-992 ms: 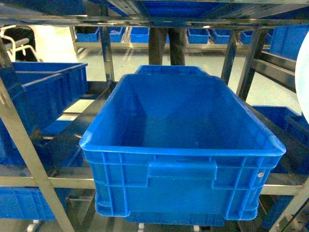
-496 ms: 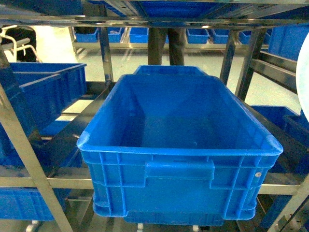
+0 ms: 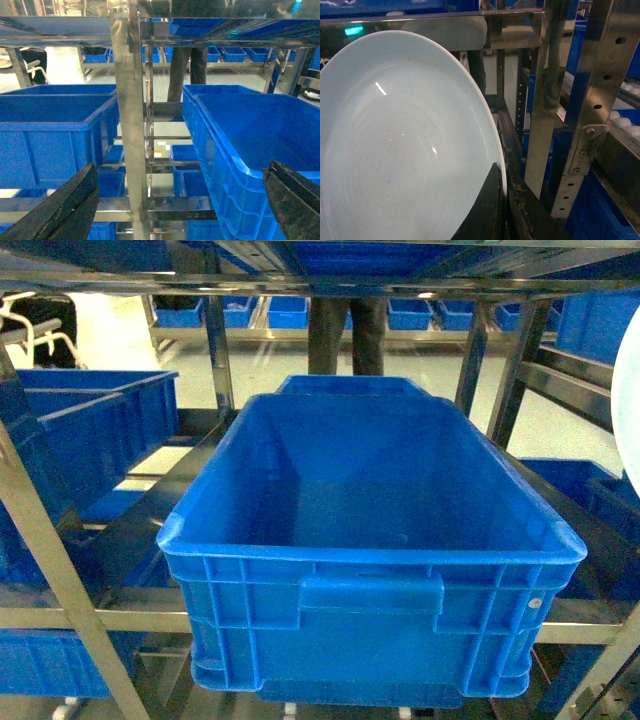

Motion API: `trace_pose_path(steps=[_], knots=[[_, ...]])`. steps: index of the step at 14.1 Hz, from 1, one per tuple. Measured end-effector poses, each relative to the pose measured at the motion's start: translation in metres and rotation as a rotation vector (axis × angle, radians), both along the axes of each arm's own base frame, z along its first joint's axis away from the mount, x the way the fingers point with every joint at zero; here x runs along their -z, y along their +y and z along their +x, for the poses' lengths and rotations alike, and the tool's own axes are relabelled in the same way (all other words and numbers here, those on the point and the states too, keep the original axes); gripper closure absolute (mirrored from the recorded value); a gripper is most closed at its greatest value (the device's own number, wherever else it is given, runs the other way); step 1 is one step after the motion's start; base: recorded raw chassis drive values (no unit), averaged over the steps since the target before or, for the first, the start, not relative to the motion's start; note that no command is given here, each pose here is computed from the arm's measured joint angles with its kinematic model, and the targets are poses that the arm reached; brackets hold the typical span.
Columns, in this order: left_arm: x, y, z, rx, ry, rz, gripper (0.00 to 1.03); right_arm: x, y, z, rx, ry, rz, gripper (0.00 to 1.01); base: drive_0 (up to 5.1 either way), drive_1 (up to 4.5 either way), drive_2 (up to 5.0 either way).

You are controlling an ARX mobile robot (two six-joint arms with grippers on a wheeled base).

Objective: Place blue tray on left shelf second layer neatly

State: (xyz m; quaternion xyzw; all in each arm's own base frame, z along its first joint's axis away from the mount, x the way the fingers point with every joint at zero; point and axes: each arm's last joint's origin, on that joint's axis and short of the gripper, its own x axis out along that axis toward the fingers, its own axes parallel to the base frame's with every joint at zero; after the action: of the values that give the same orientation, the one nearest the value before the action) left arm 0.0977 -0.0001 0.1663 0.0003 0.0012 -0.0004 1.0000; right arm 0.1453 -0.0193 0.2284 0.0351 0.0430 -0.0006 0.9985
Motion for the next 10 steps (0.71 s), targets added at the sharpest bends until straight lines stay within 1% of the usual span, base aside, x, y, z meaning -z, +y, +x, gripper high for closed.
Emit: trace_pose_path(steps=[2, 5, 6, 10], knots=[[0.0, 0.0, 0.0, 0.0, 0.0, 0.0, 0.05, -0.0002, 0.0, -0.0002, 0.0, -0.002, 0.0, 0.99, 0.0, 0.0, 0.0], [0.0, 0.0, 0.0, 0.0, 0.0, 0.0, 0.05, -0.0009, 0.0001, -0.0007, 0.0, -0.007, -0.001, 0.99, 0.1, 3.65, -3.5], [0.0006, 0.0, 0.0, 0.0, 0.006, 0.0, 0.05, 0.0009, -0.0001, 0.0006, 0.0, 0.006, 0.001, 0.99, 0.0, 0.0, 0.0], [0.0, 0.0, 0.0, 0.0, 0.0, 0.0, 0.05, -0.0001, 0.0, -0.0002, 0.0, -0.002, 0.0, 0.99, 0.0, 0.0, 0.0]])
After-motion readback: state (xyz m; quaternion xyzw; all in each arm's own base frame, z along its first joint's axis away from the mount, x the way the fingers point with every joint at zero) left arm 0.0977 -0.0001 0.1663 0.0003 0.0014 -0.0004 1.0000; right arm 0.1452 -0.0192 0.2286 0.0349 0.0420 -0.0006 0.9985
